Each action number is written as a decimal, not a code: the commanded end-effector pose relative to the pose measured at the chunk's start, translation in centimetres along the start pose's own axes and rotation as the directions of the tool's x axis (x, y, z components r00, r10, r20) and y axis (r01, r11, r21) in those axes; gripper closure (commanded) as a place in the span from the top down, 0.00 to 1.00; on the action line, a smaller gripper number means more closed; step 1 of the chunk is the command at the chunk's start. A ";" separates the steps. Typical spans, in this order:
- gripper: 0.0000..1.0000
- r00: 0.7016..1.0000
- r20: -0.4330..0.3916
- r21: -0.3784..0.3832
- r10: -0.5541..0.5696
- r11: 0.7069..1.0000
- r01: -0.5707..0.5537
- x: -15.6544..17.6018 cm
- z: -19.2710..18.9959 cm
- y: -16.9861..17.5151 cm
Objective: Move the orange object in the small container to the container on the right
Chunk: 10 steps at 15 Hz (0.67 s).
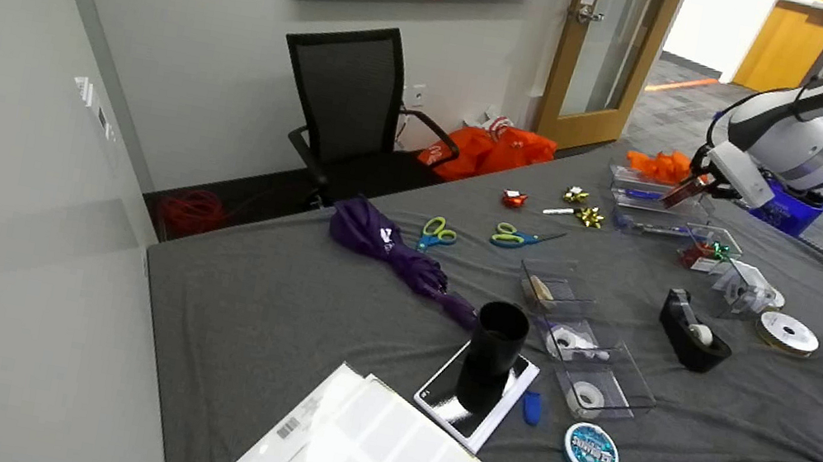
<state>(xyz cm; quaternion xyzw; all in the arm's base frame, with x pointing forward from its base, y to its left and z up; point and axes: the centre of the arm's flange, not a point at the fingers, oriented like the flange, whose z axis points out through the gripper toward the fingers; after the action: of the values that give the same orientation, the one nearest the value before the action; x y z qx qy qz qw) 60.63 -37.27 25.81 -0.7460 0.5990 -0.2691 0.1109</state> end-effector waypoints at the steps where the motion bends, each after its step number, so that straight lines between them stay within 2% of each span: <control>1: 0.07 0.997 0.024 0.054 0.068 0.996 -0.069 1.2 1.3 -0.3; 2: 0.07 0.997 0.016 0.059 0.073 0.996 -0.074 1.2 1.4 -0.3; 3: 0.07 0.998 0.008 0.032 0.057 0.998 -0.057 0.4 0.3 -0.4; 4: 0.30 0.998 0.007 0.032 0.059 0.998 -0.059 0.4 0.5 -0.4; 8: 0.30 0.998 0.006 0.030 0.055 0.998 -0.055 0.3 0.5 -0.5; 9: 0.07 0.996 0.015 0.063 0.092 0.994 -0.093 0.2 0.8 -0.5; 10: 0.07 0.993 0.019 0.069 0.117 0.991 -0.118 0.3 1.0 -0.5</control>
<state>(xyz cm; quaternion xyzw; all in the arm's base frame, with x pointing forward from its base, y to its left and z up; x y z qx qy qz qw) 61.36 -37.48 25.73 -0.7243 0.6186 -0.2731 0.1348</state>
